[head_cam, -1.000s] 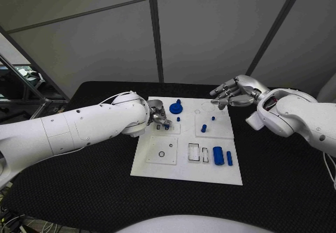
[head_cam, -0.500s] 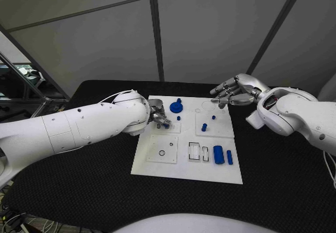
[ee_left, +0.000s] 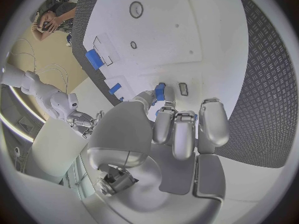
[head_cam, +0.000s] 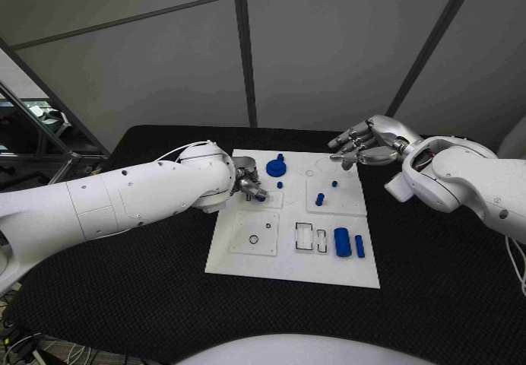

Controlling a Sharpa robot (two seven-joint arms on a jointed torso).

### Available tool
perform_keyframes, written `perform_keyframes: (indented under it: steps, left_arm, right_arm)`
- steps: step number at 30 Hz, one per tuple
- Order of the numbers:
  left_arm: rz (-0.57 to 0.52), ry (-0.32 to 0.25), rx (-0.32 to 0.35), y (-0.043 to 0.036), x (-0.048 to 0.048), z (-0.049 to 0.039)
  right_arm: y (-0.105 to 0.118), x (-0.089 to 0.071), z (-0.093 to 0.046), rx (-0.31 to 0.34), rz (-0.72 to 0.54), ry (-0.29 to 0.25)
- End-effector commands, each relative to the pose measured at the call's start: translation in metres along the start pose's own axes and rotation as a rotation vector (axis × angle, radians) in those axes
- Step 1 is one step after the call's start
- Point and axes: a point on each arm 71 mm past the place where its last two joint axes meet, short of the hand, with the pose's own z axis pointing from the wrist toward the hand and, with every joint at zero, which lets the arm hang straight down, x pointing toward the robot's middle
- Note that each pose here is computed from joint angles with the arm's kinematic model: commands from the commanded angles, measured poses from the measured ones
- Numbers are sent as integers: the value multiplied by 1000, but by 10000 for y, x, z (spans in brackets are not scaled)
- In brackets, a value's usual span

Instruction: Assemble the parts on the task board

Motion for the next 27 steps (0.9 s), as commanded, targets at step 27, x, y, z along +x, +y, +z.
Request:
perform_keyframes:
  steps: [27]
  left_arm:
    - [19, 50, -35, 2, 24, 107]
  right_arm:
    - [24, 10, 14, -15, -2, 15]
